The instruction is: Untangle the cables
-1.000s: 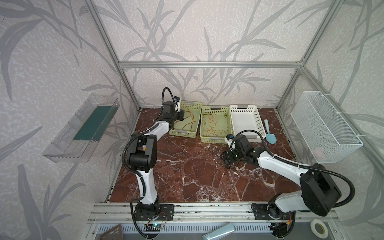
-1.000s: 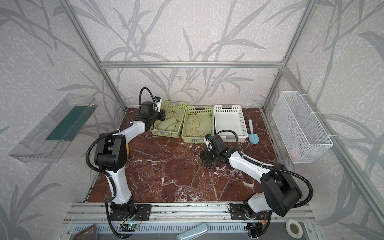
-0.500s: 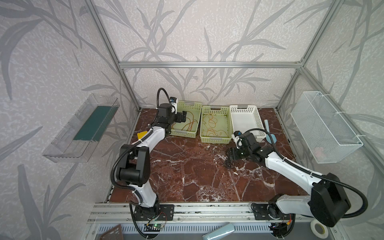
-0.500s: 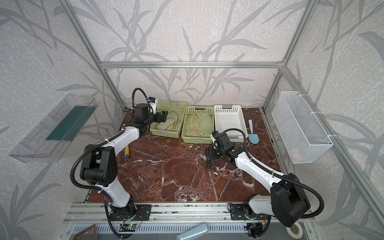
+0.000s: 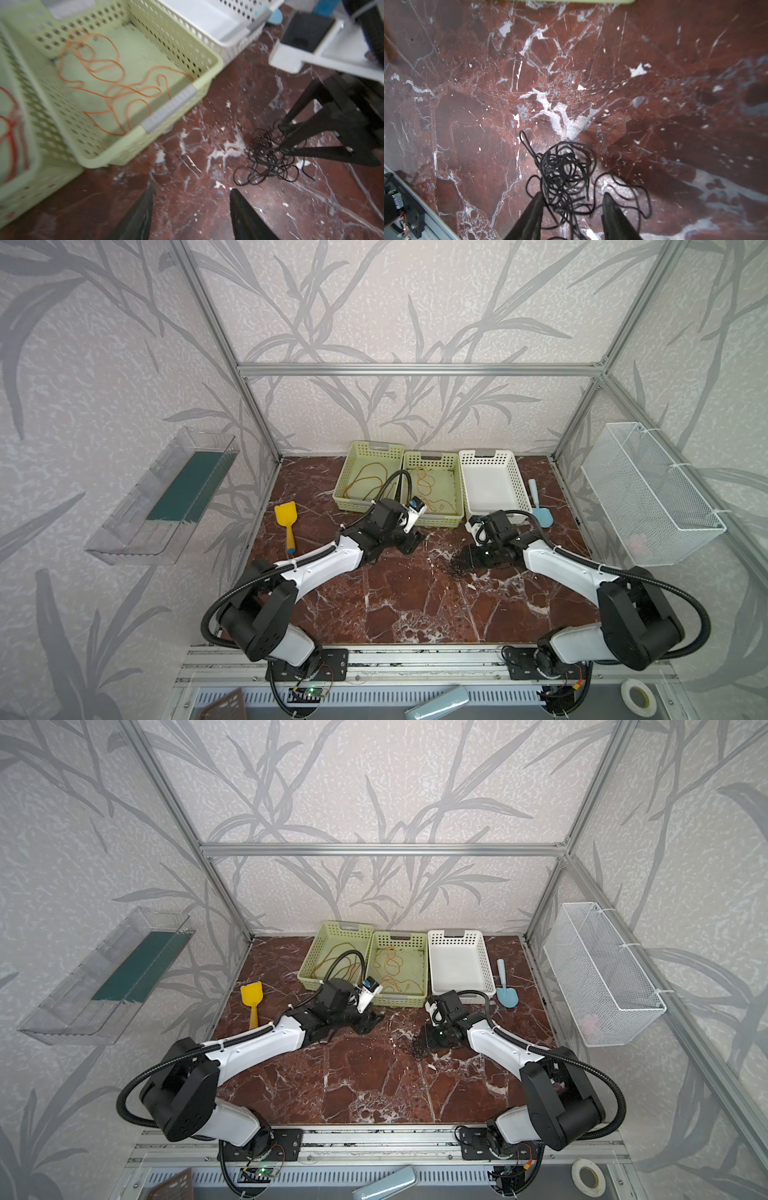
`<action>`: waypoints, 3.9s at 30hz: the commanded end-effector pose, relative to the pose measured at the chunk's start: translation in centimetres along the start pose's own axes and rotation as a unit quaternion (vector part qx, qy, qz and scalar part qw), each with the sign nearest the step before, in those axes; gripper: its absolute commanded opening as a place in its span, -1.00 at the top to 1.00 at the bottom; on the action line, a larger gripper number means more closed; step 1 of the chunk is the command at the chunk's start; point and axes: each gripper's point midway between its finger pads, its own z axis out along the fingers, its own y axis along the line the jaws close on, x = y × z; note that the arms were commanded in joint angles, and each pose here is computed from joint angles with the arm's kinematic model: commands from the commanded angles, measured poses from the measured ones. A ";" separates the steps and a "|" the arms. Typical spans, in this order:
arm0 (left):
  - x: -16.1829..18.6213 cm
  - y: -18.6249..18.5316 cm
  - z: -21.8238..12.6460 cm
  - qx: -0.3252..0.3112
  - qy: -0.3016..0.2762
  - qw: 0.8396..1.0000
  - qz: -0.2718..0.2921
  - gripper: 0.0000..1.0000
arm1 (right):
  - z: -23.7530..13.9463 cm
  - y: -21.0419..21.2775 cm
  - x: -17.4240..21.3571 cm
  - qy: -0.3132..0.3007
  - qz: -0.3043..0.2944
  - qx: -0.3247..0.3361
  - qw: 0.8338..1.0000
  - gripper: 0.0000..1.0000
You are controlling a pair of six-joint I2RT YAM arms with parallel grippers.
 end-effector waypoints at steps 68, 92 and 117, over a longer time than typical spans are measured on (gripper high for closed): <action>1.4 13.7 -15.6 -0.329 -0.081 0.931 -0.134 1.00 | -10.2 -8.9 -2.3 -0.170 0.112 0.053 0.978 0.87; 0.9 8.5 -11.0 -0.181 -0.089 0.973 -0.115 -0.02 | -12.4 -1.0 -4.5 -0.201 -0.065 -0.029 0.977 0.86; -7.4 -9.5 0.1 0.164 -0.158 0.974 -0.012 -0.45 | -9.1 9.4 -3.9 -0.125 -0.218 -0.118 0.961 0.85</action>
